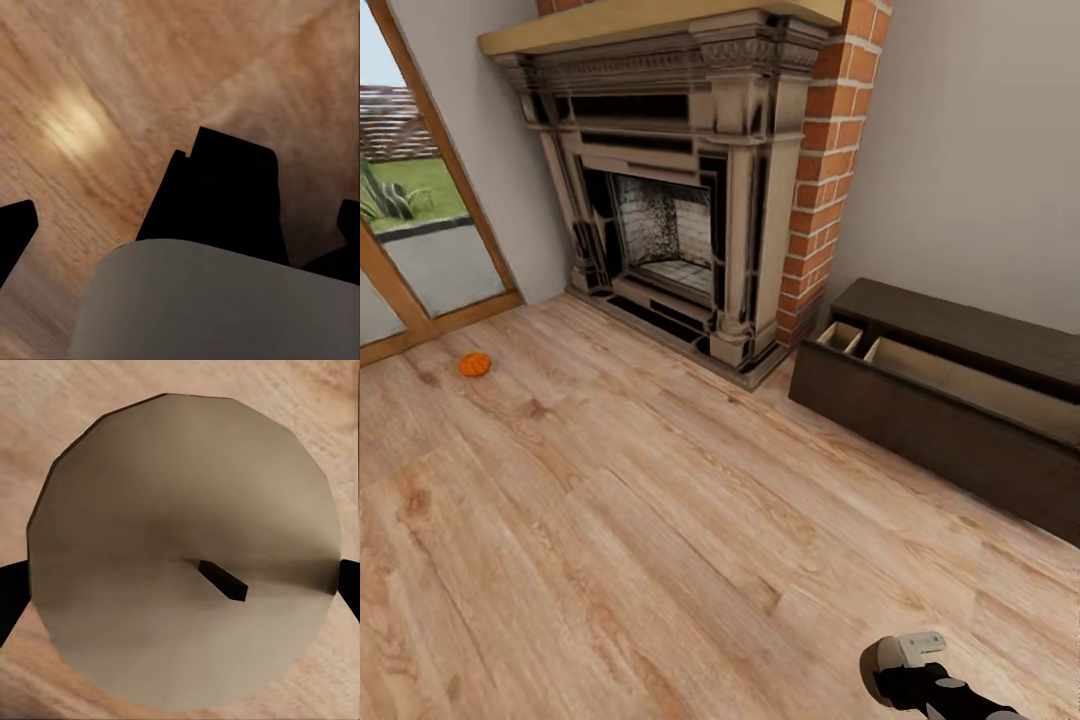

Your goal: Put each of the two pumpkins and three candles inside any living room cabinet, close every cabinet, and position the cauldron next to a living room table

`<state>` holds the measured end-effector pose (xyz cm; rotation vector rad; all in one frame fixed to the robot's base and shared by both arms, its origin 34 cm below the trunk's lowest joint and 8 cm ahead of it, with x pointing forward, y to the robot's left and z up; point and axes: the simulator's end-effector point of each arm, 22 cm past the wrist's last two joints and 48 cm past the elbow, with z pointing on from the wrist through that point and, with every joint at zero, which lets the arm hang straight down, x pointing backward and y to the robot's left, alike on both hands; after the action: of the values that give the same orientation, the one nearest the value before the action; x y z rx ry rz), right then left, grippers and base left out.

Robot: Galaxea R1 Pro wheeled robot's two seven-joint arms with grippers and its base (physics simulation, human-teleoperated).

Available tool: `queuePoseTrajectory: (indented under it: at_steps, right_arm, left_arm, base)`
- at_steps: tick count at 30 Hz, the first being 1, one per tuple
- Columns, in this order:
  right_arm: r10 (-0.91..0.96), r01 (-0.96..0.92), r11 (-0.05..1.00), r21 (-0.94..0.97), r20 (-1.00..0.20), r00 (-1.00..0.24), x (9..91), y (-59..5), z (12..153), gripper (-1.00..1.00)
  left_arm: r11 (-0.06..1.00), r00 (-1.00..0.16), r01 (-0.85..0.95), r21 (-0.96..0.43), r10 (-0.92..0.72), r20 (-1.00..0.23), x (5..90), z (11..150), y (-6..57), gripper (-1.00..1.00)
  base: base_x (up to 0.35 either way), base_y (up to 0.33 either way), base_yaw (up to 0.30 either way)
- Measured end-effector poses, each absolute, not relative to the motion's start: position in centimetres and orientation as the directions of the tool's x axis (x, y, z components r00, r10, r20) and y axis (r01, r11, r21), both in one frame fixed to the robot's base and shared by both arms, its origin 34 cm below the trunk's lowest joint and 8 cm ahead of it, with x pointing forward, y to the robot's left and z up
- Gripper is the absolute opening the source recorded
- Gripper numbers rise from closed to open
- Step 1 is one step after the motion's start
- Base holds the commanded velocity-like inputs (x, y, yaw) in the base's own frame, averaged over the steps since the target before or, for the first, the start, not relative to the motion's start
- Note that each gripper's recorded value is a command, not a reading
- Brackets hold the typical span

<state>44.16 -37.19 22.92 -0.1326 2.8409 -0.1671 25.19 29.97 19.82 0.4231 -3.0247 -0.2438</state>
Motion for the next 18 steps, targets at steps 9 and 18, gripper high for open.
queuePoseTrajectory:
  at_steps: [9, 18]
  right_arm:
    - [-0.108, -0.073, 0.989, -0.128, -0.288, -0.952, 44.37, -37.18, 23.11, -1.0]
    - [-0.108, -0.072, 0.989, -0.129, -0.294, -0.95, 44.63, -37.18, 23.34, -1.0]
  left_arm:
    - [0.95, -0.96, -0.264, 0.166, -0.275, 0.049, 25.43, 19.91, 29.98, 1.0]
    - [0.951, -0.961, -0.264, 0.164, -0.274, 0.043, 25.72, 20.01, 29.95, 1.0]
  base:
    - [0.272, 0.019, -0.281]
    - [0.273, 0.0, -0.28]
